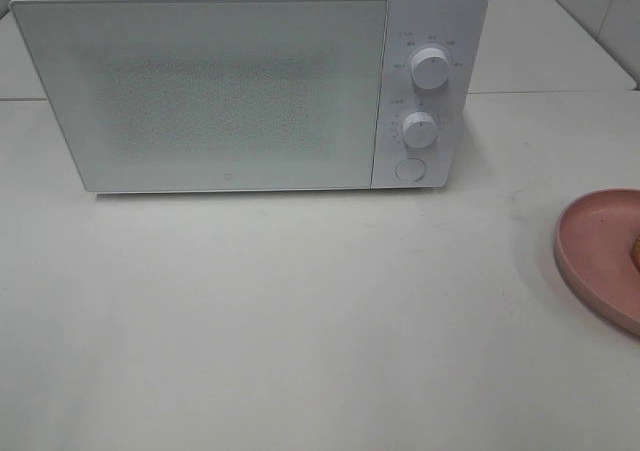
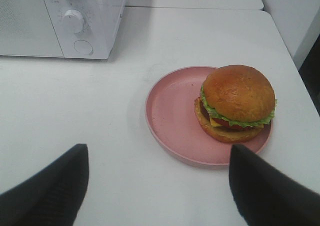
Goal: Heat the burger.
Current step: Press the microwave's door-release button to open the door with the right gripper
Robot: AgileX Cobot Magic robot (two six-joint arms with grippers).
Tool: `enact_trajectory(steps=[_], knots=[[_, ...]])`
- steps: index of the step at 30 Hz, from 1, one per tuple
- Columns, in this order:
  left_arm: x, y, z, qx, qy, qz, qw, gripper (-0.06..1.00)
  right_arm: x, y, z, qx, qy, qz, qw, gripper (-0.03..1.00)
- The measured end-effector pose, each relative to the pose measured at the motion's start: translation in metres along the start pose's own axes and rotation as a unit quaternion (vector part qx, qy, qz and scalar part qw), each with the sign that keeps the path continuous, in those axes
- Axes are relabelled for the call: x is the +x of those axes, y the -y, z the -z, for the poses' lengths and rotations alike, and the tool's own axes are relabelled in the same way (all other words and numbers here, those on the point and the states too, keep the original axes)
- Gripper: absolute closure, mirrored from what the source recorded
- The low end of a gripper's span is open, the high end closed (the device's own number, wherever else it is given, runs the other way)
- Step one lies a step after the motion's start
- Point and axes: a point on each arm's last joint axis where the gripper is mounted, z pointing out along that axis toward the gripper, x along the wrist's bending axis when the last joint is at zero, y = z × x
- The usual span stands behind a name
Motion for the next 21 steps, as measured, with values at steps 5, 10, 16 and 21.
enact_trajectory(steps=[5,10,16,21], knots=[[0.0,0.0,0.0,0.0,0.0,0.0,1.0,-0.05,0.0,0.0,0.0,0.0,0.0,0.0,1.0,0.22],[0.0,0.0,0.0,0.0,0.0,0.0,1.0,-0.05,0.0,0.0,0.0,0.0,0.0,0.0,1.0,0.22],[0.0,0.0,0.0,0.0,0.0,0.0,1.0,-0.05,0.0001,-0.0001,0.0,0.0,0.0,0.0,1.0,0.22],[0.0,0.0,0.0,0.0,0.0,0.0,1.0,-0.05,0.0002,-0.0051,0.0052,-0.017,-0.004,-0.003,1.0,0.22]])
